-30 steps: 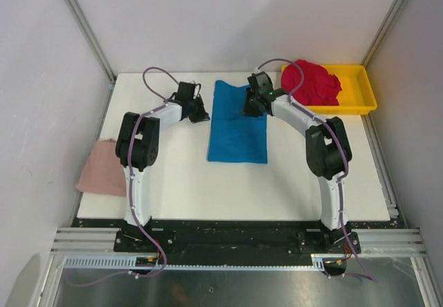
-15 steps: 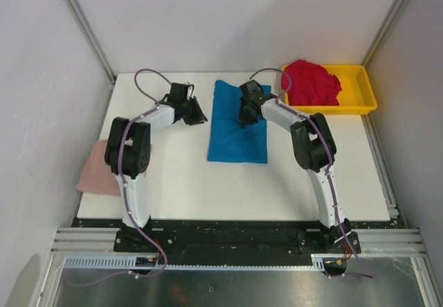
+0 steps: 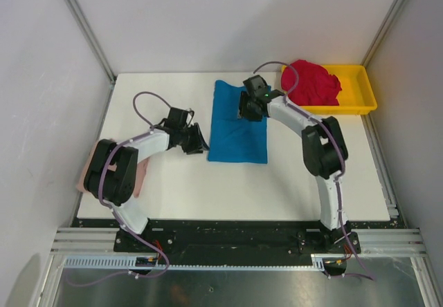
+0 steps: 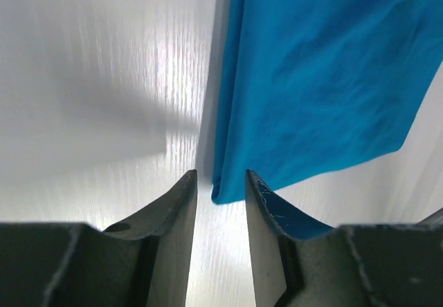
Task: Fold and stack the t-shirts
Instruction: Fold the folded rectangular tshirt in 1/3 of the way, then grab one side of the 2/3 rectangular tshirt with both arms, then fold the long partially folded tshirt into a neat square
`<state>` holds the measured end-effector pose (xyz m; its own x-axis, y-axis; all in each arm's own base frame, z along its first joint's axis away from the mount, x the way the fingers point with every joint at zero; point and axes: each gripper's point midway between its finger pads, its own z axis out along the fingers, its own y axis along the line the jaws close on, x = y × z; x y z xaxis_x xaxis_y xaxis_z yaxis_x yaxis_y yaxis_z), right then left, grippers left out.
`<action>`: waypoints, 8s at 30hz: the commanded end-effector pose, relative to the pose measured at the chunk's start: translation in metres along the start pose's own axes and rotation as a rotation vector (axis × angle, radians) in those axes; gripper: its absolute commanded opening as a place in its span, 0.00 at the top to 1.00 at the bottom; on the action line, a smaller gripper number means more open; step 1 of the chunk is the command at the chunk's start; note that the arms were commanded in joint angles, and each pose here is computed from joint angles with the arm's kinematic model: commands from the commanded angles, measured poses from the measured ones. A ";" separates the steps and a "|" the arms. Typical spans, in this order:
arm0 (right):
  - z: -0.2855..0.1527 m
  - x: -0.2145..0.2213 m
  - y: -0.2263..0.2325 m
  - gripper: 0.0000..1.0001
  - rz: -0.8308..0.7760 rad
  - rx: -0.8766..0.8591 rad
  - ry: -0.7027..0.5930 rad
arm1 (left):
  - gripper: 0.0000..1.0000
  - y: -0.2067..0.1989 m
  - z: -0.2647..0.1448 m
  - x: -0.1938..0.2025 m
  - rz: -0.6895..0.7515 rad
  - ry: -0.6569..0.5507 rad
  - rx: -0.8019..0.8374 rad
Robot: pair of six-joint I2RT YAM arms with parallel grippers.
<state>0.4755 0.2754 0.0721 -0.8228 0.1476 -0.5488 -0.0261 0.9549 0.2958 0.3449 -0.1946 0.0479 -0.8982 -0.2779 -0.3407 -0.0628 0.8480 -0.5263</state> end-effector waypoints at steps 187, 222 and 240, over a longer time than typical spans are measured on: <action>-0.028 -0.055 -0.107 1.00 0.274 0.048 -0.171 | 1.00 -0.117 0.066 -0.153 0.119 -0.246 0.138; -0.017 -0.071 -0.073 1.00 0.084 0.025 -0.131 | 0.99 -0.105 0.028 -0.134 0.131 -0.224 0.166; 0.020 -0.084 -0.095 0.98 0.114 0.063 -0.125 | 1.00 -0.088 0.100 -0.169 0.131 -0.226 0.130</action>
<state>0.5389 0.1841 0.0660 -0.7705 0.2744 -0.5753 0.1029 0.9443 0.3126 0.5213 -0.2781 0.0749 -0.8071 -0.2643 -0.5280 0.1117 0.8097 -0.5762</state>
